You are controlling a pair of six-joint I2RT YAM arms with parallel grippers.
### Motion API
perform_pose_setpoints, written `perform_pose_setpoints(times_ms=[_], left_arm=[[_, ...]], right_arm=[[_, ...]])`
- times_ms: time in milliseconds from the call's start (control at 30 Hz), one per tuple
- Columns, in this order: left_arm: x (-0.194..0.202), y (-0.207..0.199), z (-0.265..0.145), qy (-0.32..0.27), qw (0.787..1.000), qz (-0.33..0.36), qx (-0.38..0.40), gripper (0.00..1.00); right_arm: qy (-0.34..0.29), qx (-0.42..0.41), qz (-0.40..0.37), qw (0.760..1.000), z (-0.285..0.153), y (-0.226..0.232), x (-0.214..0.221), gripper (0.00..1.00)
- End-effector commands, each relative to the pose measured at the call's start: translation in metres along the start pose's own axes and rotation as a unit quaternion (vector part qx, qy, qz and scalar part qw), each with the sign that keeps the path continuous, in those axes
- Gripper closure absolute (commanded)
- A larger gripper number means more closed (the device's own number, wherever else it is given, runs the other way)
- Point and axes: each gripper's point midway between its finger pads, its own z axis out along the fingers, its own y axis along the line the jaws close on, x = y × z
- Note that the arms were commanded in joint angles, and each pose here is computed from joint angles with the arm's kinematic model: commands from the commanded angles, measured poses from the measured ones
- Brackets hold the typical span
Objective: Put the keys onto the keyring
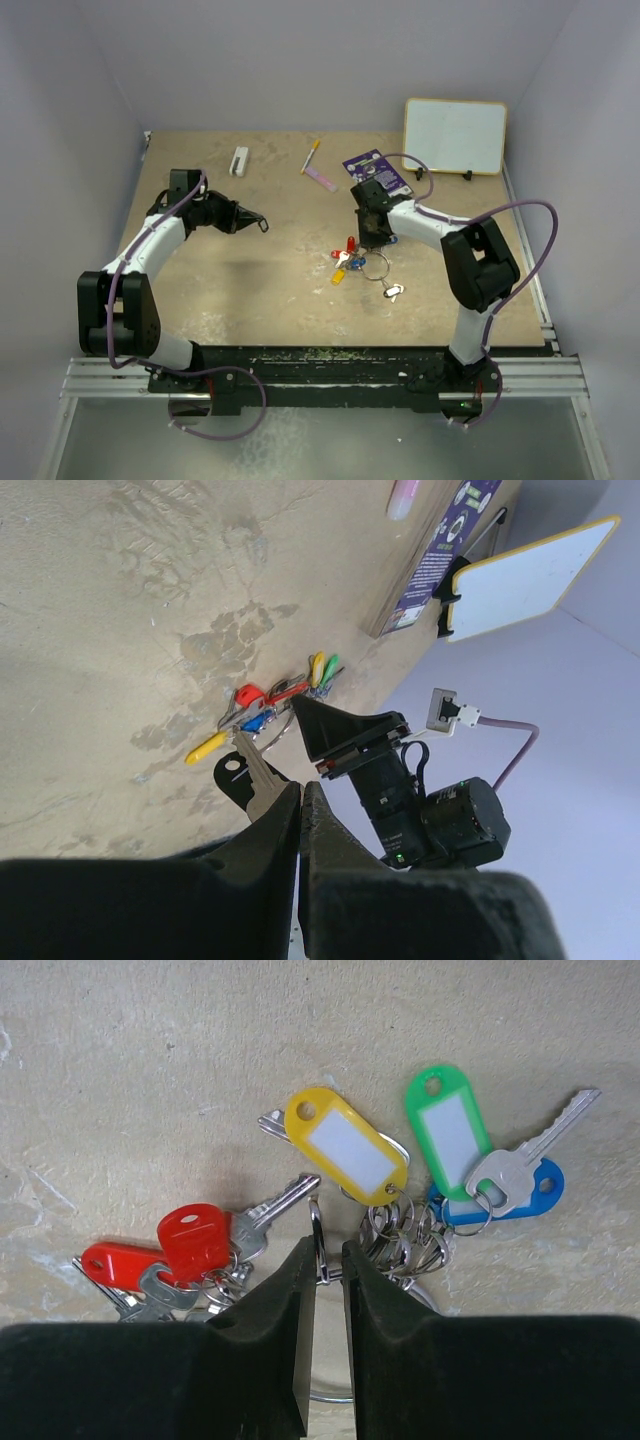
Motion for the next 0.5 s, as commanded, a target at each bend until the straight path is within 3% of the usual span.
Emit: perform_pose_setpoints(times_ms=[0, 467], left_arm=[[-0.003, -0.012, -0.006, -0.010, 1.000, 0.007, 0.022, 0.96], [-0.003, -0.010, -0.004, -0.009, 1.000, 0.002, 0.018, 0.96]], right_arm=[[-0.010, 0.007, -0.004, 1.000, 0.005, -0.003, -0.004, 0.80], [0.014, 0.014, 0.009, 1.000, 0.009, -0.012, 0.027, 0.87]])
